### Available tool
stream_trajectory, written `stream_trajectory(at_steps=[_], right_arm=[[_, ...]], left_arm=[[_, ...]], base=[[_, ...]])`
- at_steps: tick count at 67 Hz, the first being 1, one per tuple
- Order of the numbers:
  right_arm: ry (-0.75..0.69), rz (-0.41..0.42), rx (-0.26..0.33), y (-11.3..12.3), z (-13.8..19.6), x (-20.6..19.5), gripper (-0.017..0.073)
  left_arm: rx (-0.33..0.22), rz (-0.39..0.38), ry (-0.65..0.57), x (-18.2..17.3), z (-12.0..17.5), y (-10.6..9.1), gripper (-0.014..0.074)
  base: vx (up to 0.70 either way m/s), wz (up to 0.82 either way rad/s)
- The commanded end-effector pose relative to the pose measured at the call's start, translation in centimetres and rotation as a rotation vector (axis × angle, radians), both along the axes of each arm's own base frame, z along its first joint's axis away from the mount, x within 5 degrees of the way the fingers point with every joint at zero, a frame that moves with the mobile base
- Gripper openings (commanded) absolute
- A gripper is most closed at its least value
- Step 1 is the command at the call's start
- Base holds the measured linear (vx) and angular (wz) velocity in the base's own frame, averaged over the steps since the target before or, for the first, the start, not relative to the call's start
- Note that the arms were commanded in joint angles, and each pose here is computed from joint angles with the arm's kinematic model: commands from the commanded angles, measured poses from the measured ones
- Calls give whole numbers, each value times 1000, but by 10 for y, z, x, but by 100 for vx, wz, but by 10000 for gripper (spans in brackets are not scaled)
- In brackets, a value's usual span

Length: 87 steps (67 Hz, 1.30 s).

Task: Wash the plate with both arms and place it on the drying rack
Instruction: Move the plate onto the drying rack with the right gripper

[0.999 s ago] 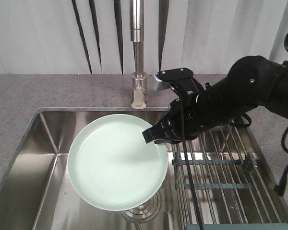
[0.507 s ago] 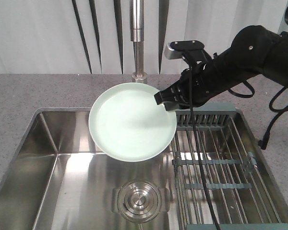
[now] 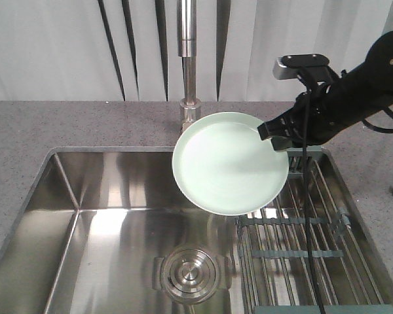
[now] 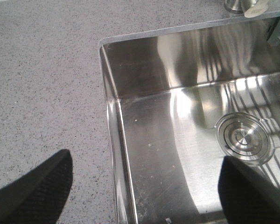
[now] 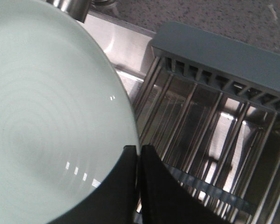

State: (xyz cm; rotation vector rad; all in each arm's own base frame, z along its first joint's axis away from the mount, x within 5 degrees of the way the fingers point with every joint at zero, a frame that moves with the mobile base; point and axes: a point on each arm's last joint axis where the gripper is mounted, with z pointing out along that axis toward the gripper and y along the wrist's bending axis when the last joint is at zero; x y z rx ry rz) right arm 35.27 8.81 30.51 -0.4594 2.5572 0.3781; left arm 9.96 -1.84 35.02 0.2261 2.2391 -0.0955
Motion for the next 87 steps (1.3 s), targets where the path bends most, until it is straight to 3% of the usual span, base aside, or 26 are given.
stream_trajectory(at_steps=[1, 34, 67, 87], right_arm=[[-96, -50, 14, -15, 25, -12, -1], [-29, -178, -174, -73, -1, -40, -1], [32, -149, -286, -80, -35, -25, -1], [93, -138, -298, -81, -57, -15, 23]], left_arm=[[-24, 9, -72, 3, 12, 0, 585], [-24, 9, -72, 3, 12, 0, 585], [-24, 9, -75, 3, 12, 0, 585], [-24, 9, -75, 3, 12, 0, 585]], base=[[0, 0], [0, 0], [0, 0], [0, 0]])
